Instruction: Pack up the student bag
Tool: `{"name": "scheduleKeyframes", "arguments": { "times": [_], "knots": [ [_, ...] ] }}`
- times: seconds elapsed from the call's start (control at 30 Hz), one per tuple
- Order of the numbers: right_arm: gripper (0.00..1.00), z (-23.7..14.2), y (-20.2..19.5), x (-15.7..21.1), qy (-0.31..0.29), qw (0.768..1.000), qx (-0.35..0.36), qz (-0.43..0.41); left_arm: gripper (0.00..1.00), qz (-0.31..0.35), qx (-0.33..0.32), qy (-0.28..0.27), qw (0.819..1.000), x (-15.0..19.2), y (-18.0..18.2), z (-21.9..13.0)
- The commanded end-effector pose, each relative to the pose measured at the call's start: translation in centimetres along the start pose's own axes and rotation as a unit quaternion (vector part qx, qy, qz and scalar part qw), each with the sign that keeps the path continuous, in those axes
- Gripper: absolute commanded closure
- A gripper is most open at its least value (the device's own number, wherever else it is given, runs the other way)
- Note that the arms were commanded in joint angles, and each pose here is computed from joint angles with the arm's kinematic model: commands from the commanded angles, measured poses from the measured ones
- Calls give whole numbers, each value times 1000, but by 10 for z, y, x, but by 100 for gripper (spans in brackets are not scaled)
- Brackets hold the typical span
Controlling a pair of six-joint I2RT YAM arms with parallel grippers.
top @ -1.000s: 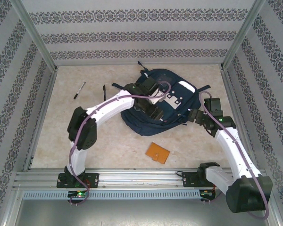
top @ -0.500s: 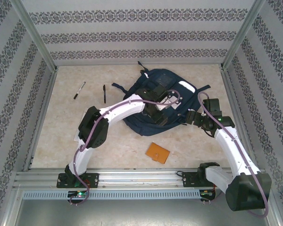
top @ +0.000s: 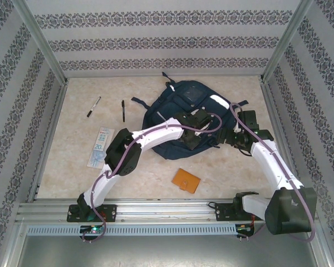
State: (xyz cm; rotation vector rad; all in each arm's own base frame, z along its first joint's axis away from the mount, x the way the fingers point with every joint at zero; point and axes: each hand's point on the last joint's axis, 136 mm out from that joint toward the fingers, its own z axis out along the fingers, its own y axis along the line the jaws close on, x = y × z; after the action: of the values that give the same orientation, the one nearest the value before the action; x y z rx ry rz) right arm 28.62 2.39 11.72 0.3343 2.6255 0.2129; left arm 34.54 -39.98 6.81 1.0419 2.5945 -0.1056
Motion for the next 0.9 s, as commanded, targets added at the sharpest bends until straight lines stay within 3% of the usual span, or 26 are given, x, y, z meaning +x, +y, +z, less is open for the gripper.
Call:
{"name": "scheduleKeyframes", "arguments": {
  "times": [0.0,0.07,0.13,0.3,0.53,0.77,0.87],
  "knots": [
    [10,-2,27,-18,-8,995,-69,-76,100,-6,14,-42,999,-18,3,-54],
    [10,-2,47,-19,8,984,-121,-130,100,0,35,-84,996,-31,-1,-83],
    [17,-5,63,-23,35,975,-162,-151,100,10,52,-121,991,-42,-3,-108],
    [30,6,70,-34,115,963,-219,-110,100,11,74,-154,985,-50,4,-136],
    [30,8,70,-49,93,951,-292,-48,100,4,104,-151,983,-48,0,-138],
    [34,26,68,-14,129,938,-321,-15,100,-18,132,-151,980,-52,-6,-130],
    [32,36,62,-5,122,944,-307,-23,100,-21,139,-154,978,-53,-7,-129]
  ]
}}
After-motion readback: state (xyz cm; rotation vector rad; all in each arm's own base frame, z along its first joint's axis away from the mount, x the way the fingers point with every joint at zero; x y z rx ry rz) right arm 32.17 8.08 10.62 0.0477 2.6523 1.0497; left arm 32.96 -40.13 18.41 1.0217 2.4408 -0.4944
